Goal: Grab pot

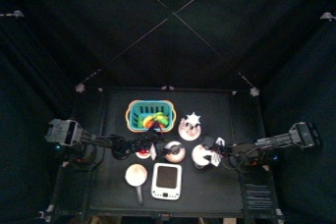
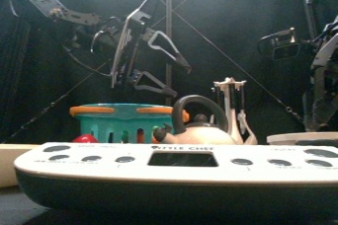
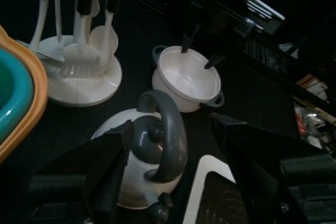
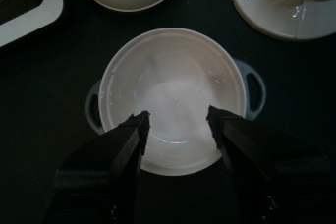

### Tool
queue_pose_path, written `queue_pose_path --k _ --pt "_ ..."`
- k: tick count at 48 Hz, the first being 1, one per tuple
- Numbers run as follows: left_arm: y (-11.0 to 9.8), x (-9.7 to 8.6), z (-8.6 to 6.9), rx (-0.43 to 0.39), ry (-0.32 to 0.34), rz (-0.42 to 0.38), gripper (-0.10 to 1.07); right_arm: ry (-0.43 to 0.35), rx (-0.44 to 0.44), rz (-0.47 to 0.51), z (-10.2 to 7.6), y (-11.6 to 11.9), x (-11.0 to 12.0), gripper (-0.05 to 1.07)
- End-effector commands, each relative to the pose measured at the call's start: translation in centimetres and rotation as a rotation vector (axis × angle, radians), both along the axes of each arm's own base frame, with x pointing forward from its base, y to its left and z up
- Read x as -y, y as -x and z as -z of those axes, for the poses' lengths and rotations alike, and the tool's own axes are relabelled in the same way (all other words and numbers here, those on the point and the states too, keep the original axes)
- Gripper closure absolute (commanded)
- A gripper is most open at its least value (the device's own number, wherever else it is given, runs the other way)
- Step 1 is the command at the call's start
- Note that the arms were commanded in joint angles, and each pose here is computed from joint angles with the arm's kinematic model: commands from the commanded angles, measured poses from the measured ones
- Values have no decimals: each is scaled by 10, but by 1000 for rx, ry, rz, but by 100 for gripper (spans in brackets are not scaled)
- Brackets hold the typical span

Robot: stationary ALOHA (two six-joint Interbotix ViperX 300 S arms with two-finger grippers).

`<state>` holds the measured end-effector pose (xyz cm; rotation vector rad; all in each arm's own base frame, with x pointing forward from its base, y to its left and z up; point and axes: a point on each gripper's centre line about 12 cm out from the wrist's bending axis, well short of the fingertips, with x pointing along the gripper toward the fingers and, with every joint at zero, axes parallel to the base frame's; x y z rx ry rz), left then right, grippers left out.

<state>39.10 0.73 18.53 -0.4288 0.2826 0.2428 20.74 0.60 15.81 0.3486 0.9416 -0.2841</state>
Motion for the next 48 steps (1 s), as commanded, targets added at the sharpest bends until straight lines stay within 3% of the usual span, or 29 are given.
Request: queue_pose_path --k 1,14,31,48 --pt "-1 1 -14 42 -21 15 1 5 24 1 -10 -3 1 17" --pt "8 4 -21 58 -68 58 2 24 -6 37 -15 8 7 17" --pt "34 2 -20 47 -73 59 2 50 -45 115 -3 11 27 18" --pt "48 0 -18 41 -69 55 2 23 -61 106 15 9 25 36"
